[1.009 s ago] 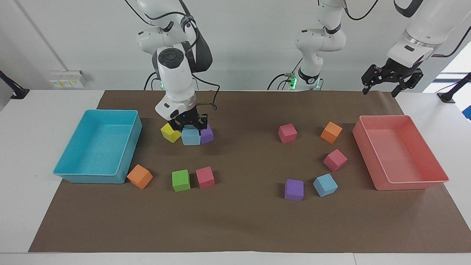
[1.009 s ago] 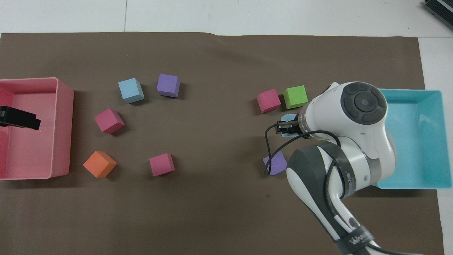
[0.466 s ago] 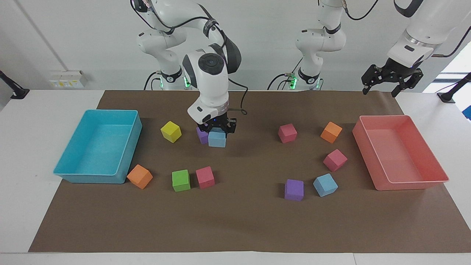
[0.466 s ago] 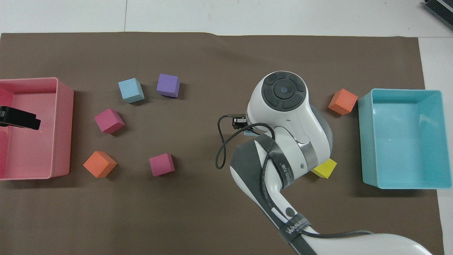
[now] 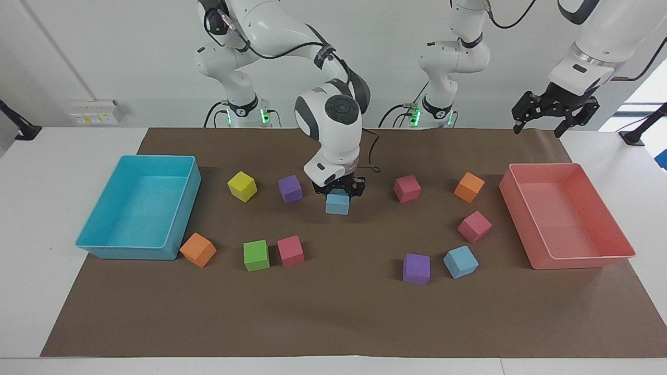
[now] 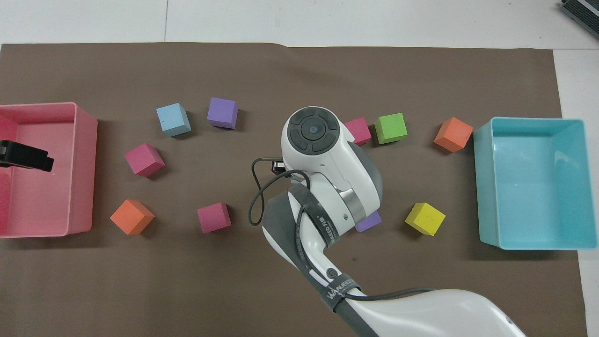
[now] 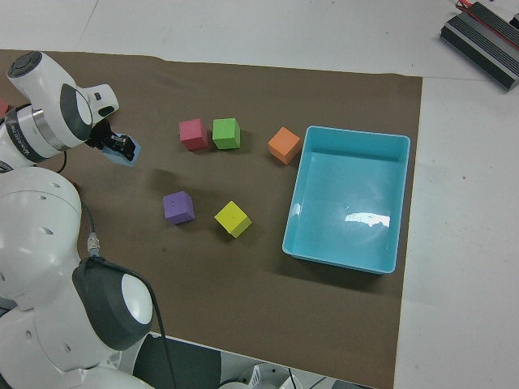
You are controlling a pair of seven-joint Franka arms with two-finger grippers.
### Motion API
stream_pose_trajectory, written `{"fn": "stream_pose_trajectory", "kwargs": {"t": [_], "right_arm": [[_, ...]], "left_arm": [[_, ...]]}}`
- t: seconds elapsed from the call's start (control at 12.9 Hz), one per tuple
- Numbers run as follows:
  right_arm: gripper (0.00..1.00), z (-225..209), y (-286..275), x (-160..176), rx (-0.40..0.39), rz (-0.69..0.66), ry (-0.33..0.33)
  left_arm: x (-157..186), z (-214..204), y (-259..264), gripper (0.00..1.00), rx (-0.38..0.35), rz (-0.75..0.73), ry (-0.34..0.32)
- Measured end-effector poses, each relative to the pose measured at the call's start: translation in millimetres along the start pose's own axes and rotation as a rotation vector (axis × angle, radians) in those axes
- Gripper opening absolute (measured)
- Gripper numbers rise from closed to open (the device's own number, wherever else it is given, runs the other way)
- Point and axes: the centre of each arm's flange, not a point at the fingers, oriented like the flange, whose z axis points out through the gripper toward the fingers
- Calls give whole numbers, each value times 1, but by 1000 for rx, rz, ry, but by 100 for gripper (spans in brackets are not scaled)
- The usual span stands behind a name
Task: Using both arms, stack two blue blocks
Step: 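Carry the light-blue cube with the right gripper toward the table center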
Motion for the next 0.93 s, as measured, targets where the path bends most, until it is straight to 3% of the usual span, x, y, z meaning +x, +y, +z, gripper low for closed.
{"fn": "stream_pose_trajectory", "kwargs": {"t": [0.39, 0.93], "right_arm": [[61, 38, -29, -10, 15, -44, 3], [61, 49, -28, -6, 15, -120, 8]], "left_arm": [[0, 0, 0, 100, 0, 0, 0], [0, 0, 0, 100, 0, 0, 0]]}}
